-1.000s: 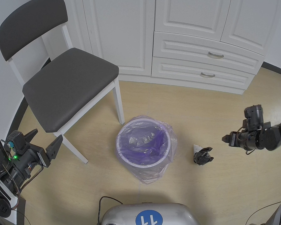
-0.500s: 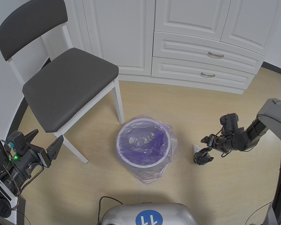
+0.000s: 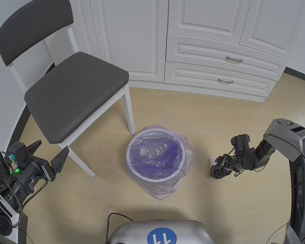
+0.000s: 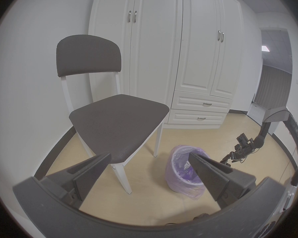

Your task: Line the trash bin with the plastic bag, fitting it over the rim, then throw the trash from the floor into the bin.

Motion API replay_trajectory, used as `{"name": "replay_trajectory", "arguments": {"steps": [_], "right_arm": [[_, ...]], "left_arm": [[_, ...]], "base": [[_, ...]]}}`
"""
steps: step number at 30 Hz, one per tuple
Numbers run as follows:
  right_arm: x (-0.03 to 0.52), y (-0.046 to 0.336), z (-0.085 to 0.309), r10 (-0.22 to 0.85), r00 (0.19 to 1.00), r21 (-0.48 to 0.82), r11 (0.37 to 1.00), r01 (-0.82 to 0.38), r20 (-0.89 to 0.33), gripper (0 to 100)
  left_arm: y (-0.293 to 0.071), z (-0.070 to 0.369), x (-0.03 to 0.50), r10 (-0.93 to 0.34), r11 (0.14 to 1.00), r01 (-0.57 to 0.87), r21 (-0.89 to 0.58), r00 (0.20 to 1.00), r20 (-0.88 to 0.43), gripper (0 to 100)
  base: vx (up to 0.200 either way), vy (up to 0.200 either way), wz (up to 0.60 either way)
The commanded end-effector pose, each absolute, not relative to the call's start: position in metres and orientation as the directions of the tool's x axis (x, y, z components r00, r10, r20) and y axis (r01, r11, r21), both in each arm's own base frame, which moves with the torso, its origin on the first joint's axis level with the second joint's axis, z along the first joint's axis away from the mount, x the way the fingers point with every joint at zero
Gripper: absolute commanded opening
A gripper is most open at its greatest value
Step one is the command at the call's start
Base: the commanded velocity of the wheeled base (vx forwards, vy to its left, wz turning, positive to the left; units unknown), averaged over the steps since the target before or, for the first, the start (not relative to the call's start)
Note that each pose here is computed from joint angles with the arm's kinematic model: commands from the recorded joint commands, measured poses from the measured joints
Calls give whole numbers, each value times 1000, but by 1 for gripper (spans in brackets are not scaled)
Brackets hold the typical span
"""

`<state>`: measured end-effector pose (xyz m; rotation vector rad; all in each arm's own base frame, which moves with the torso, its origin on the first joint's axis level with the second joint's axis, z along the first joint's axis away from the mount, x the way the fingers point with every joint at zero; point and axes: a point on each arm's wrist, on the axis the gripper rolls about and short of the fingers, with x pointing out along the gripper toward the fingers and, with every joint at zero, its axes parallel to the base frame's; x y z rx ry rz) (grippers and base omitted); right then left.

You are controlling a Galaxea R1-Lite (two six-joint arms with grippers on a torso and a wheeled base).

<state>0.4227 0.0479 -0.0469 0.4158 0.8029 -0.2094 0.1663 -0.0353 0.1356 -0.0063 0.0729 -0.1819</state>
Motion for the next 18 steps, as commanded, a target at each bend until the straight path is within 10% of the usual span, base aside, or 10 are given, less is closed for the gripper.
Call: {"name": "replay_trajectory", "arguments": {"steps": [1,18], "right_arm": [[433,48,-62,-27,677,275,901,335,-736,100],[475,39,-54,-64,588,271,844,462,-806,100]], "left_arm": [[-35,136,167,-179,984,179,-13,981,-72,100],[-35,134,167,-179,984,179,-13,981,-78,100]], "base": [[0,0,0],[0,0,0]]}}
